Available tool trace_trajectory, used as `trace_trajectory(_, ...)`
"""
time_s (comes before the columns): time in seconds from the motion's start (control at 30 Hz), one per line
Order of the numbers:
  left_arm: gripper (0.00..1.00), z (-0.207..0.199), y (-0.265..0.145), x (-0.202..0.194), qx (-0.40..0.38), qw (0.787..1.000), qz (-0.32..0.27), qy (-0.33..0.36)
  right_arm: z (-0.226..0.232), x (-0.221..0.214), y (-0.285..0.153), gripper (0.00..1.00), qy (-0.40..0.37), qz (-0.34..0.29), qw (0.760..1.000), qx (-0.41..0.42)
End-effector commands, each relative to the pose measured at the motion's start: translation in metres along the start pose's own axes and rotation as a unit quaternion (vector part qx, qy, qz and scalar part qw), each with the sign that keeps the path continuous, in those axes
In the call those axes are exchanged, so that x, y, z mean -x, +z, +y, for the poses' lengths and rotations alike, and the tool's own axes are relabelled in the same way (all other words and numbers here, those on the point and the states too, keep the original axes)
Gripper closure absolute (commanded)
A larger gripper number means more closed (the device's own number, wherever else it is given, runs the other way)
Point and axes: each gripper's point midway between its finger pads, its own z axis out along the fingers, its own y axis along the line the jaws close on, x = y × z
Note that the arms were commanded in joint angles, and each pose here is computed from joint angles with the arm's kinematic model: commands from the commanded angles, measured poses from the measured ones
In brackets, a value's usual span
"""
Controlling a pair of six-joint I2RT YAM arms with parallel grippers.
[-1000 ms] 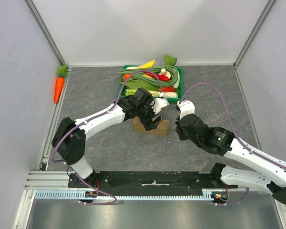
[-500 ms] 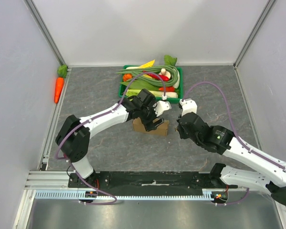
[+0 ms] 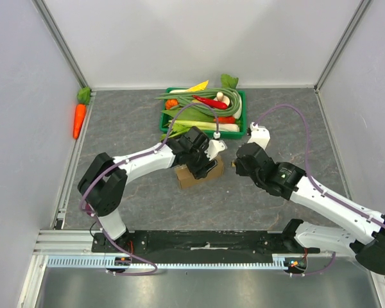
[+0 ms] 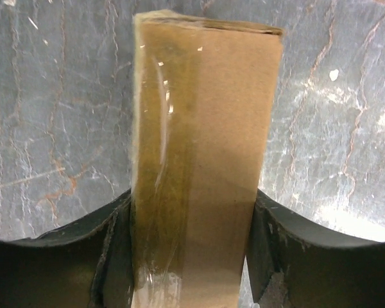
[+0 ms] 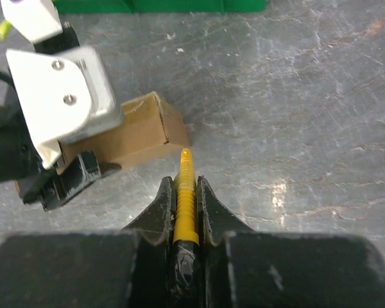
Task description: Unpack the express box
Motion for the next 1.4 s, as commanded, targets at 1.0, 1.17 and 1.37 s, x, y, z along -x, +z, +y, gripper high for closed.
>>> trace_trajectory(1.0, 0.51, -0.057, -0.002, -0.052, -0.032, 0.996, -0.023, 0.079, 0.021, 0.0, 0.005, 1.0, 0.059, -0.061, 0.987, 0.137)
trace_trajectory(1.17, 0.57, -0.06, 0.001, -0.056, -0.041, 0.997, -0.018, 0.07, 0.026, -0.003, 0.01, 1.0, 0.056, -0.053, 0.987, 0.144)
trace_trajectory(1.37, 0.58, -0.06, -0.001, -0.059, -0.033, 0.997, -0.022, 0.07, 0.025, -0.004, 0.016, 1.0, 0.047, -0.053, 0.989, 0.131)
